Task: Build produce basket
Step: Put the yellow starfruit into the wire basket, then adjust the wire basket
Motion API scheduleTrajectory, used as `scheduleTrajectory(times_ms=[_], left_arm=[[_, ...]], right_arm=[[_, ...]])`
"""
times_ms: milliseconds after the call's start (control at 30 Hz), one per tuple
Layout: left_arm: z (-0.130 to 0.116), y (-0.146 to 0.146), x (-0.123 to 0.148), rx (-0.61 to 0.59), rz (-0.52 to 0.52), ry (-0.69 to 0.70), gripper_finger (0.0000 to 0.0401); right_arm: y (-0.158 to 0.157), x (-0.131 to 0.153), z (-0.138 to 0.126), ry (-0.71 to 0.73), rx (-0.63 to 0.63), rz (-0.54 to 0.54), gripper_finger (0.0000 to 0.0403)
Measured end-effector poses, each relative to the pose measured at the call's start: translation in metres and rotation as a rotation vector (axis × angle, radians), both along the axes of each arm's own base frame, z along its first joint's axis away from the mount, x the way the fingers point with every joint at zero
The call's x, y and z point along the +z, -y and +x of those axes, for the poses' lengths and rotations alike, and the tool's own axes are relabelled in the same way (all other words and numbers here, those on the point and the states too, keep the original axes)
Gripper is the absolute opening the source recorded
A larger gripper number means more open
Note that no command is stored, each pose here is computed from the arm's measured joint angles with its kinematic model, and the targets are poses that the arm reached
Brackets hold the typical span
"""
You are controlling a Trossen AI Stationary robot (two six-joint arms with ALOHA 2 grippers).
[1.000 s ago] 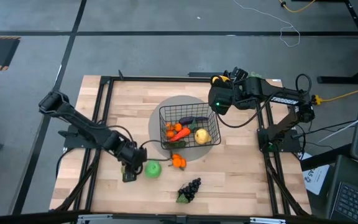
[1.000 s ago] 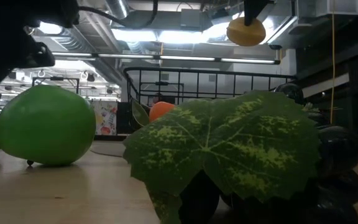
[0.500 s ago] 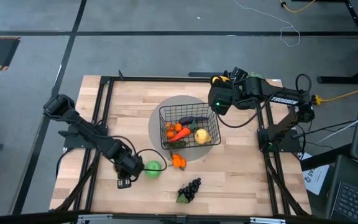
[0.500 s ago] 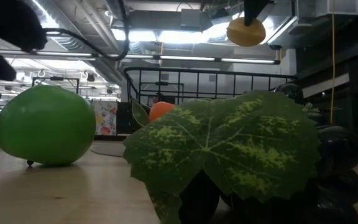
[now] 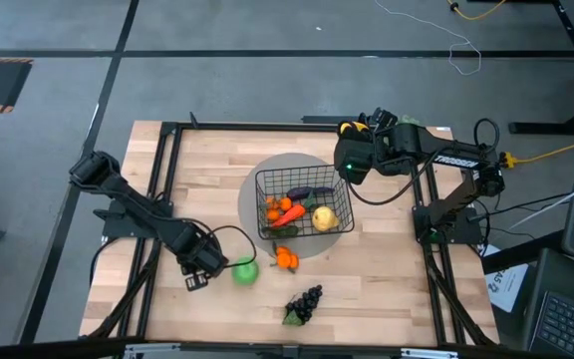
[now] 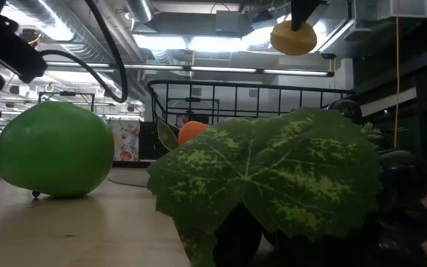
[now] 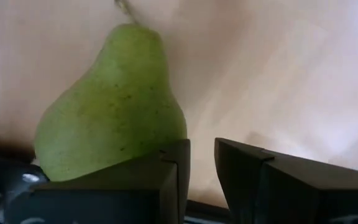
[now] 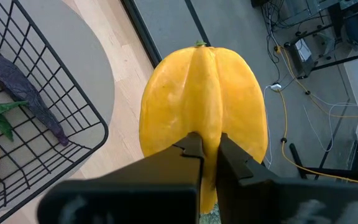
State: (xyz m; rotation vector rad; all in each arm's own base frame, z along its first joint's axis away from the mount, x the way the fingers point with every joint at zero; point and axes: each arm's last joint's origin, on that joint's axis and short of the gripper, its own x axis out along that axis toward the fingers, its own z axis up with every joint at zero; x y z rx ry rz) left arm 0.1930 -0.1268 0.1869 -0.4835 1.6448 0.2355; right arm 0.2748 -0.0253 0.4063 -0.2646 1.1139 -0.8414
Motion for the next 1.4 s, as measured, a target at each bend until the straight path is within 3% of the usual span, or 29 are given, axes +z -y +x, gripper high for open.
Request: scheduleTrajectory(times_ms=[233,367,567,767,933,1100,1233,1400], left_arm=[[0.003,-0.013,0.0,0.049,0.063,-0.02,0.0069],[0.003,-0.014,0.0,0.049,0.061,-0.017,0.0069],[0.003,-0.014,0.0,0.003,0.046,-0.016,0.0069],[0.003,-0.013,0.0,0.002,0.033,-0.023,0.0069],[0.003,-0.013,0.0,0.003,0.031,-0.022,0.0069],[0.004,-0.013,0.0,0.003,0.028,-0.017,0.0069],[0.004,-0.013,0.0,0.003,0.028,-0.017,0.0069],[0.004,-0.013,0.0,0.004,0.028,-0.016,0.0069]], right_arm=[[0.0,0.0,0.0,0.003,-0.002,0.002,0.0006],[-0.002,-0.001,0.001,-0.009,0.037,0.074,0.0006],[-0.006,-0.001,0.013,0.02,0.238,0.211,0.0007],[-0.012,0.006,0.03,0.161,0.468,0.344,0.0014],[-0.014,0.01,0.037,0.21,0.562,0.339,0.0063],[-0.014,0.011,0.037,0.214,0.571,0.332,0.0129],[-0.014,0.011,0.037,0.238,0.53,0.357,0.0162],[-0.014,0.007,0.032,0.213,0.455,0.407,0.0173]])
